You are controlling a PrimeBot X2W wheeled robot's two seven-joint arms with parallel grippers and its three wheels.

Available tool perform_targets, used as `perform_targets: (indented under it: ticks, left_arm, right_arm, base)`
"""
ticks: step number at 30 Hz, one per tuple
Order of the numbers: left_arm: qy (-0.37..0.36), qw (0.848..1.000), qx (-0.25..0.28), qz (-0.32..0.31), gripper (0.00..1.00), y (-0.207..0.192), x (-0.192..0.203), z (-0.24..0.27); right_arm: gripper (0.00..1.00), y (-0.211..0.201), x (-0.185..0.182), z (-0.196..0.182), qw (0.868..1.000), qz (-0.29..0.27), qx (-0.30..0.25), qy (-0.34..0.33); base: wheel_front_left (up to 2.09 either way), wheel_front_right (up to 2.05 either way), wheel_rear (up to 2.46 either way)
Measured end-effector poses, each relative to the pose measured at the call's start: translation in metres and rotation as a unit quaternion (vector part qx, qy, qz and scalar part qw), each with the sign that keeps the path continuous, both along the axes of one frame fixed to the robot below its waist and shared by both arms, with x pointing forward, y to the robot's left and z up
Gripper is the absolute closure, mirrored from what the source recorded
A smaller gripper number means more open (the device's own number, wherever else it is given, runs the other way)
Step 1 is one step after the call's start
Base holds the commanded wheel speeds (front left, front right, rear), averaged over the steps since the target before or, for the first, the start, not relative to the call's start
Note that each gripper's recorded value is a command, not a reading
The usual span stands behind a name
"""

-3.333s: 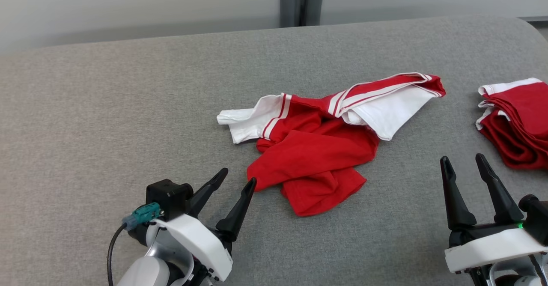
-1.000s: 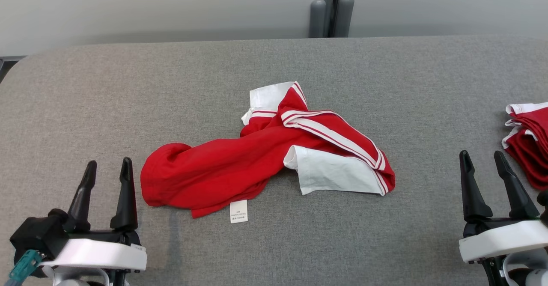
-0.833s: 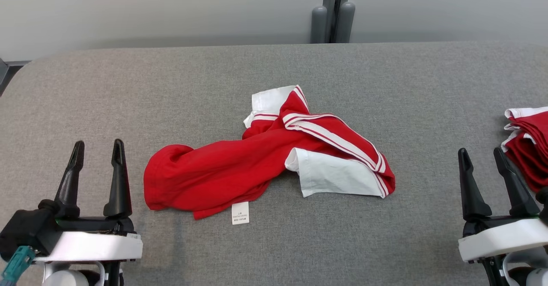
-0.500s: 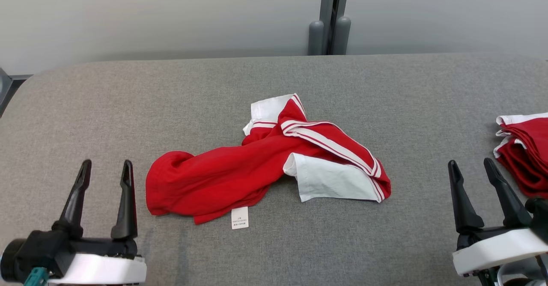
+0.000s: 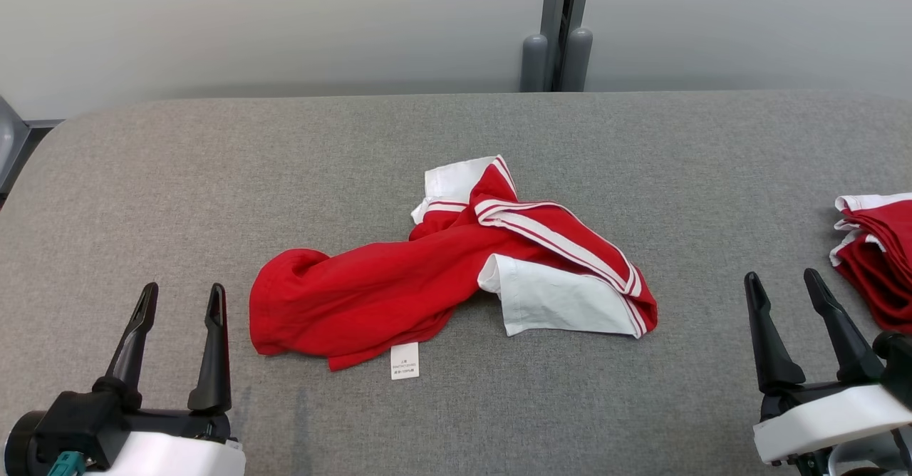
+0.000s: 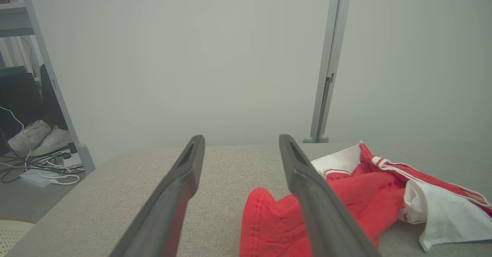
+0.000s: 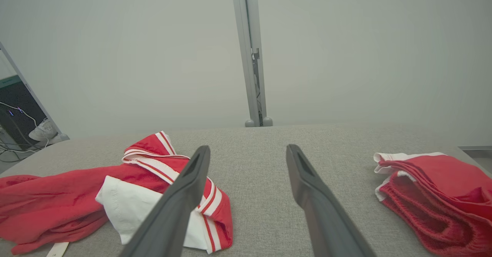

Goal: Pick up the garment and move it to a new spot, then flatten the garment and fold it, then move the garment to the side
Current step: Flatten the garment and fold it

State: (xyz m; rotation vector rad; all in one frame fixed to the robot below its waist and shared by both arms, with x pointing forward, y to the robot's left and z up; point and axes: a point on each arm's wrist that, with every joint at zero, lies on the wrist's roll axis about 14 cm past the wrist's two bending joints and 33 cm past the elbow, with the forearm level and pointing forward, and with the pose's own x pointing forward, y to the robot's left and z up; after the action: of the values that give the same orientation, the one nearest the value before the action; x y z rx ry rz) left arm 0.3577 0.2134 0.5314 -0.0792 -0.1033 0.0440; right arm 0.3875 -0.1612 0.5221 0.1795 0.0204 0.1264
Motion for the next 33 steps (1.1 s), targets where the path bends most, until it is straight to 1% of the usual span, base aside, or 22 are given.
perform_targets:
  ticks: [9, 12, 13, 16, 19, 24, 26, 28, 33]
  left_arm:
    - [0.004, 1.0, 0.0, 0.001, 0.0, 0.0, -0.002, 0.0]
    - [0.001, 1.0, 0.0, 0.003, 0.0, 0.001, 0.001, 0.002]
    - [-0.001, 1.0, 0.0, 0.004, 0.0, 0.002, 0.002, 0.003]
    - [0.002, 1.0, -0.004, 0.007, 0.0, 0.002, 0.004, 0.001]
    - [0.004, 1.0, -0.01, 0.016, 0.0, 0.005, 0.006, -0.003]
    - [0.015, 0.999, -0.017, 0.028, 0.0, 0.01, 0.007, -0.013]
    - [0.022, 0.999, -0.019, 0.034, 0.0, 0.013, 0.008, -0.018]
    - [0.027, 0.999, -0.019, 0.04, 0.0, 0.017, 0.009, -0.022]
    - [0.041, 0.998, -0.023, 0.051, 0.0, 0.021, 0.011, -0.033]
  right_arm:
    - [0.0, 0.006, 0.003, -0.003, 1.0, 0.009, -0.006, 0.006]
    - [0.0, 0.024, 0.01, -0.009, 0.999, 0.036, -0.025, 0.016]
    - [0.0, 0.033, 0.012, -0.01, 0.998, 0.049, -0.023, 0.019]
    - [0.0, 0.068, 0.018, -0.024, 0.993, 0.102, -0.031, 0.042]
    - [0.0, 0.11, 0.018, -0.04, 0.982, 0.169, -0.038, 0.069]
    - [0.0, 0.165, 0.013, -0.073, 0.956, 0.267, -0.054, 0.113]
    - [0.0, 0.178, 0.013, -0.087, 0.946, 0.29, -0.06, 0.129]
    - [0.0, 0.185, 0.017, -0.098, 0.94, 0.303, -0.067, 0.142]
    - [0.0, 0.189, 0.025, -0.136, 0.923, 0.321, -0.104, 0.183]
  base:
    - [0.0, 0.0, 0.0]
    - [0.0, 0.0, 0.0]
    - [0.0, 0.0, 0.0]
    - [0.0, 0.0, 0.0]
    - [0.0, 0.0, 0.0]
    - [0.0, 0.0, 0.0]
    - [0.0, 0.0, 0.0]
    - [0.0, 0.0, 0.0]
    - [0.0, 0.0, 0.0]
